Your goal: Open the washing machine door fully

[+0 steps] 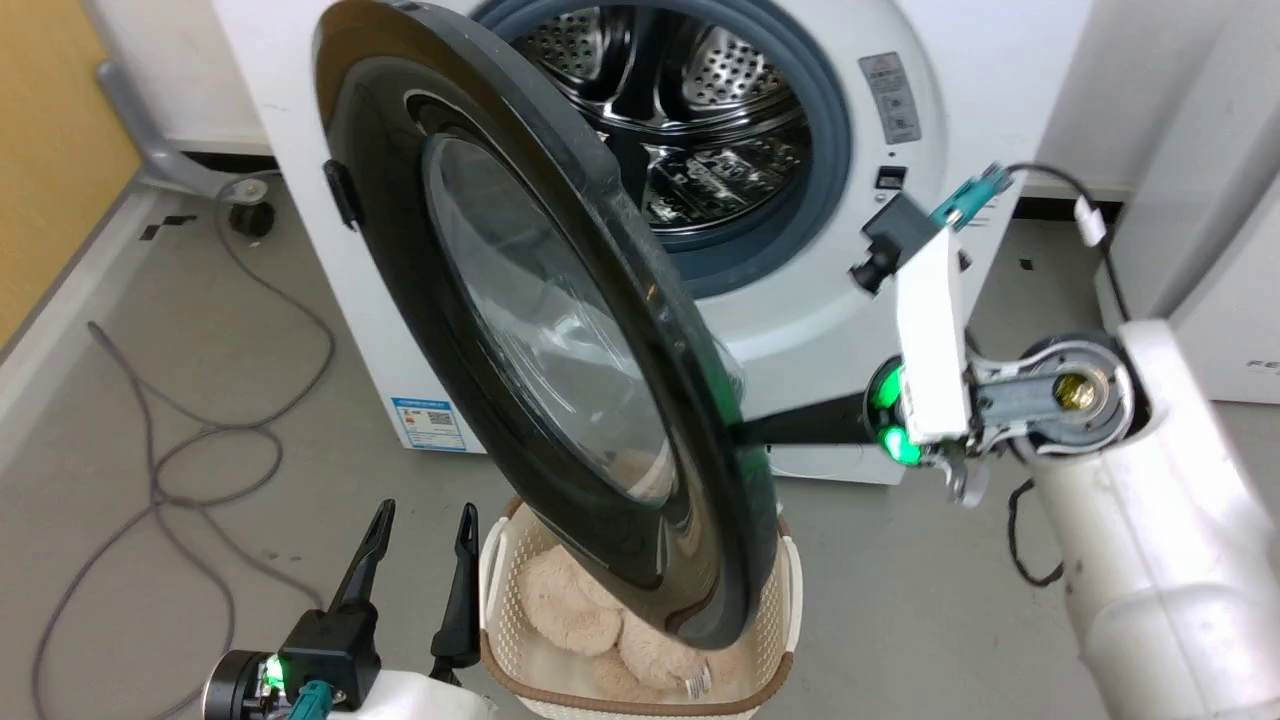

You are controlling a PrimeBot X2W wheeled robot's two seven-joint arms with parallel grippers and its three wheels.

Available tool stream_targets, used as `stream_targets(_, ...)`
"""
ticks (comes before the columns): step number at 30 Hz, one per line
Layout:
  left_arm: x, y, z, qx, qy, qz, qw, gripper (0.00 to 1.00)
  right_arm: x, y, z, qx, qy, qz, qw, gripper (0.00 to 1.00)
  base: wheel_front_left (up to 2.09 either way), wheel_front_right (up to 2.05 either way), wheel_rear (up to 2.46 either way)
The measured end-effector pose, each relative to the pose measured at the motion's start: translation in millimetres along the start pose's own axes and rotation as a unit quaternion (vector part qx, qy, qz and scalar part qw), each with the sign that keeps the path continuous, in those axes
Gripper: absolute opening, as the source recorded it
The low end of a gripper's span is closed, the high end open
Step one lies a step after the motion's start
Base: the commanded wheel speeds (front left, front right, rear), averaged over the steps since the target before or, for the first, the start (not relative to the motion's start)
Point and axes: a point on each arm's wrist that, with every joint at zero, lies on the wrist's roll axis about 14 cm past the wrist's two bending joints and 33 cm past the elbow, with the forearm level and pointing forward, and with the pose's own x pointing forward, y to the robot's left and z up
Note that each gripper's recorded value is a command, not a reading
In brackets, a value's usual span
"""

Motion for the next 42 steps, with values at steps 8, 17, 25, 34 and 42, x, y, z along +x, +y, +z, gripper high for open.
stream_targets(8,-5.4,8.5,-2.3,0.003,0.005,0.012,1.000,1.00,13.5,14.1,-17.4,-0.010,0.020,0.030,0.999,0.00,0.00,0.00,0.00)
stream_targets(17,-9.1,6.9,-11.0,0.001,0.019,0.012,1.000,1.00,1.7,5.8,-16.1,0.025,-0.084,0.049,0.995,0.00,0.00,0.00,0.00)
stream_targets(25,-6.2,0.8,-17.5,-0.002,0.028,0.004,1.000,1.00,-39.4,-33.1,-12.0,0.096,-0.298,0.020,0.950,0.50,0.00,0.00,0.00)
stream_targets(34,-3.1,-3.5,-23.0,-0.002,0.036,-0.005,0.999,1.00,-94.0,-111.3,-71.2,0.176,-0.477,-0.127,0.852,1.00,0.00,0.00,0.00)
stream_targets(42,-1.0,-1.3,-23.9,0.004,0.038,-0.010,0.999,1.00,-152.5,-149.2,-111.8,0.098,-0.569,-0.309,0.755,1.00,0.00,0.00,0.00)
